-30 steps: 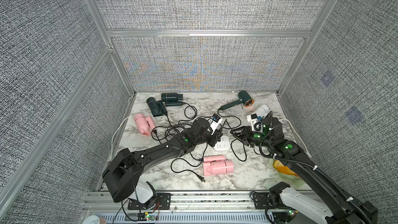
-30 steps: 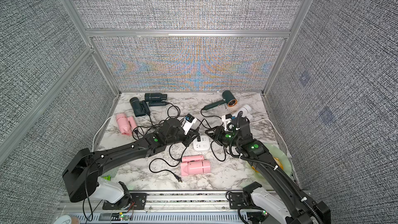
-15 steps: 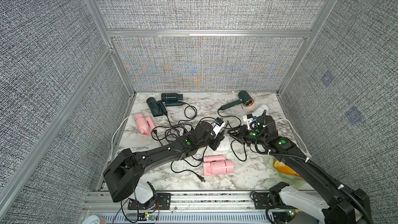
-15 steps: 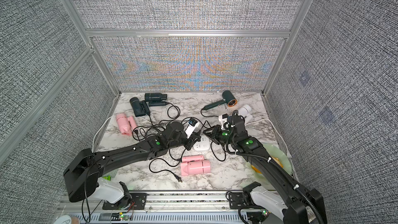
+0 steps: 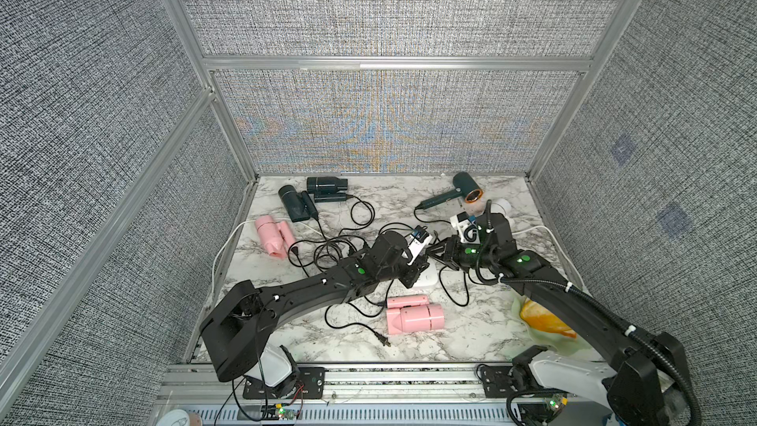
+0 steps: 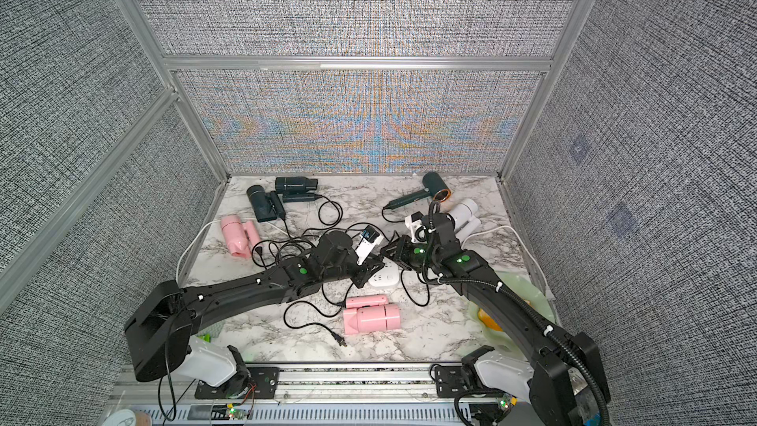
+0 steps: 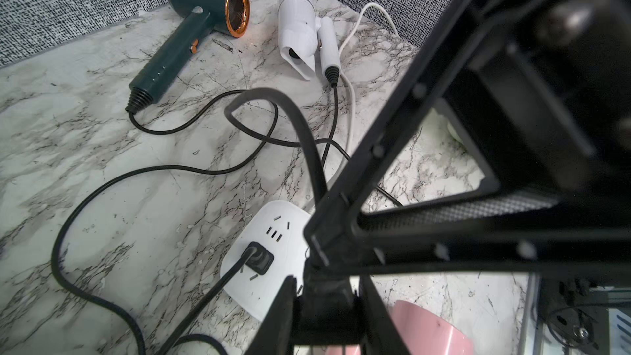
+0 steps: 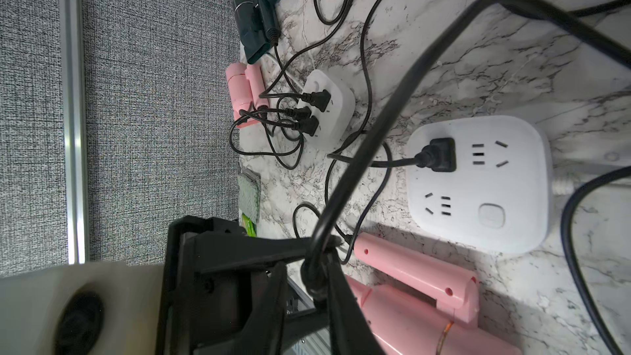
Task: Charge the blow dryers
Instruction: Pick up the plug from the center of the board.
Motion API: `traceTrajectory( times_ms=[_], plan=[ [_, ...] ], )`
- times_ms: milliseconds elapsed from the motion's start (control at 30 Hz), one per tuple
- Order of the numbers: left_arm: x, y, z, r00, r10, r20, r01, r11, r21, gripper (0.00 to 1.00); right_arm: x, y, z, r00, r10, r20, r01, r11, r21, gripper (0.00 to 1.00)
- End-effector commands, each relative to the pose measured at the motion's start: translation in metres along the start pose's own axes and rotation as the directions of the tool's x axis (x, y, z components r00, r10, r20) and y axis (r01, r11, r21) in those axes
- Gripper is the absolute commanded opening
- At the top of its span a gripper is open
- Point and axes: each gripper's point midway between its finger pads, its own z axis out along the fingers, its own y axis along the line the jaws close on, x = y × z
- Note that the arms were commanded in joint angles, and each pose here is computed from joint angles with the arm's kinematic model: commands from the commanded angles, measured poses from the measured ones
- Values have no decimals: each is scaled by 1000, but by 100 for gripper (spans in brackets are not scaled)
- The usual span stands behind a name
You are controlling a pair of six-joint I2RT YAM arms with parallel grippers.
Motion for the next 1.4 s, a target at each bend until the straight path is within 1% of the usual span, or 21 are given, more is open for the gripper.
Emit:
traceTrajectory(
  times_ms=[0,300,400,533,600,667,767,833,900,933,1100,1267,1367],
  plan=[
    [-3,-5,1,1000,6,8,-6,1000,26,22,1,-4,1,999,-34,2,34,999,22,23],
    [-5,-8,3,1000,-13,13,12,999,45,23,4,-3,4,997,-72,-8,72,997,16,22],
    [-6,-10,3,1000,-18,18,17,998,56,23,4,-2,4,997,-77,-6,77,997,15,20],
    [-10,-11,2,999,-26,24,24,998,58,26,3,-4,3,997,-82,7,82,996,23,13],
    [-12,-8,1,999,-41,22,40,998,46,30,2,-4,1,996,-88,18,88,996,27,11],
    [-14,-6,-1,998,-53,30,52,998,40,38,0,-4,-1,995,-95,37,94,995,35,10],
    [-17,-3,-5,995,-86,41,85,995,44,64,-5,-10,-6,992,-102,71,96,992,77,8],
    [-20,2,-11,991,-119,59,116,992,48,83,-8,-15,-10,989,-111,96,100,989,109,7],
    [-23,6,-19,986,-145,83,140,988,57,97,-12,-17,-14,984,-130,118,113,984,140,7],
    [-24,9,-22,982,-163,93,157,986,60,100,-14,-19,-17,982,-141,129,119,979,164,7],
    [-35,24,-47,963,-224,148,216,974,65,99,-27,-21,-31,957,-221,187,174,955,240,7],
    [-36,40,-65,946,-278,165,268,960,79,99,-33,-24,-39,932,-281,227,214,936,278,7],
    [-34,48,-68,932,-329,151,314,942,115,99,-35,-27,-40,920,-319,229,245,922,300,7]
  ],
)
